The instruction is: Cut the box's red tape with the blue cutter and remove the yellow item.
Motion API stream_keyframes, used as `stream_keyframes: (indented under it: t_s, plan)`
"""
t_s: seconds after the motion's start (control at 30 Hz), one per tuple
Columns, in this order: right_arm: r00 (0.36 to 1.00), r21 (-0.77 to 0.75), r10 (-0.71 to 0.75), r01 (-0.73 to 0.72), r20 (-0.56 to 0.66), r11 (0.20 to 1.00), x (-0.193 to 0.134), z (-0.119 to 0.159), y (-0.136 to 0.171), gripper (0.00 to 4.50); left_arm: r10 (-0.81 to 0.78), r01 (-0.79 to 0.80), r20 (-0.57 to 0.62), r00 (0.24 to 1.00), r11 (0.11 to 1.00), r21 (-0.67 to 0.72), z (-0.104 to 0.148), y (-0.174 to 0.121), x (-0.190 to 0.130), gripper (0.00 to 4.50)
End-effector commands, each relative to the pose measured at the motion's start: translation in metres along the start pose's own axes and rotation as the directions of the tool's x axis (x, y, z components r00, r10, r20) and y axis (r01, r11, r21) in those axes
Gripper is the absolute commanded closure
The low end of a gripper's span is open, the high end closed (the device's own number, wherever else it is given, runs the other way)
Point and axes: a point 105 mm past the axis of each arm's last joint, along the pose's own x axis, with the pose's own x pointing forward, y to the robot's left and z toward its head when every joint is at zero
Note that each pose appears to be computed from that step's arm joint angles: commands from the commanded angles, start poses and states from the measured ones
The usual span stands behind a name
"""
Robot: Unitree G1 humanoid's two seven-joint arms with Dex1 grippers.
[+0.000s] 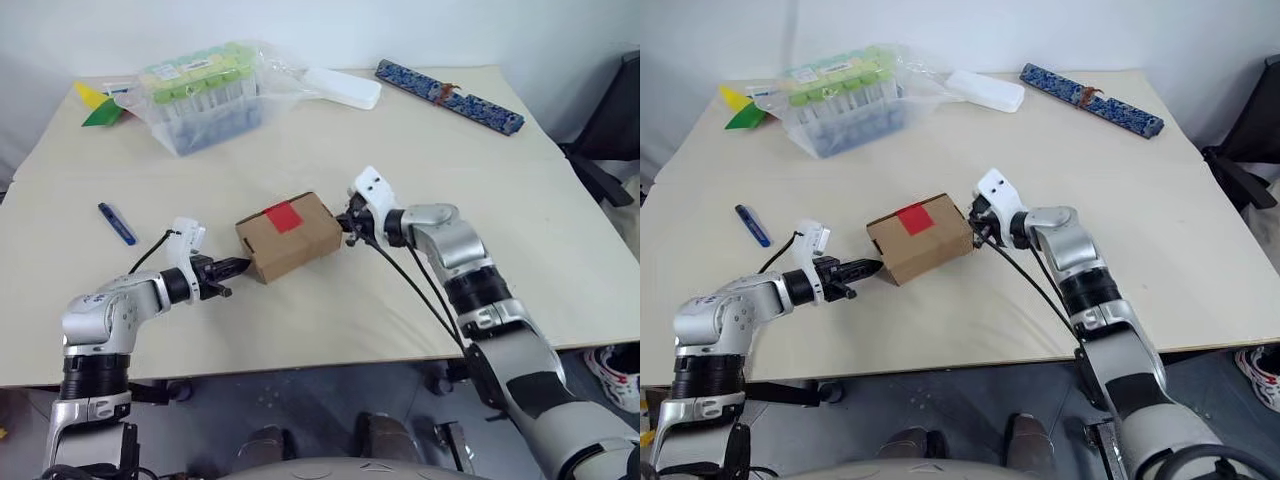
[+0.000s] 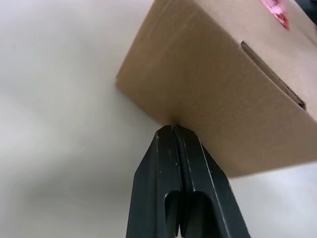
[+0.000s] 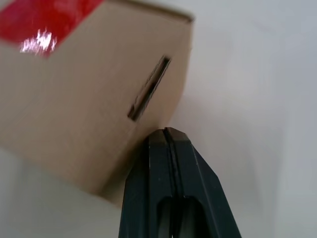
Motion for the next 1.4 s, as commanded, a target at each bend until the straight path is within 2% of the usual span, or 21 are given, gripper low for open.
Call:
stream_keyframes:
  t_s: [0.03,0.3,0.57,0.77,1.07,1.4]
  plan:
    - [0.994,-0.054,0.105,-0.104,0.013,0.993,0.0,0.014,0.031,4.5,-0.095,0.093,0.024,0.995,0.994,0.058,0.013,-0.017,0.016,4.48]
    - [0.984,-0.068,0.163,-0.168,-0.071,0.983,-0.021,0.01,0.07,4.5,-0.182,0.186,-0.04,0.982,0.976,0.115,0.02,-0.021,0.046,4.48]
    - [0.977,-0.029,0.181,-0.186,-0.112,0.982,-0.035,0.006,0.093,4.5,-0.273,0.293,-0.134,0.953,0.942,0.164,0.014,-0.029,0.072,4.48]
    - [0.986,-0.003,0.107,-0.108,-0.128,0.994,-0.038,-0.002,0.085,4.5,-0.309,0.338,-0.167,0.936,0.921,0.193,0.013,-0.036,0.087,4.48]
    - [0.988,0.022,-0.055,0.059,-0.145,0.998,-0.055,-0.009,0.048,4.5,-0.338,0.373,-0.179,0.924,0.898,0.233,0.02,-0.047,0.11,4.48]
    - [0.983,0.016,-0.072,0.076,-0.169,0.997,-0.063,-0.013,0.038,4.5,-0.345,0.38,-0.166,0.924,0.882,0.28,0.03,-0.058,0.124,4.48]
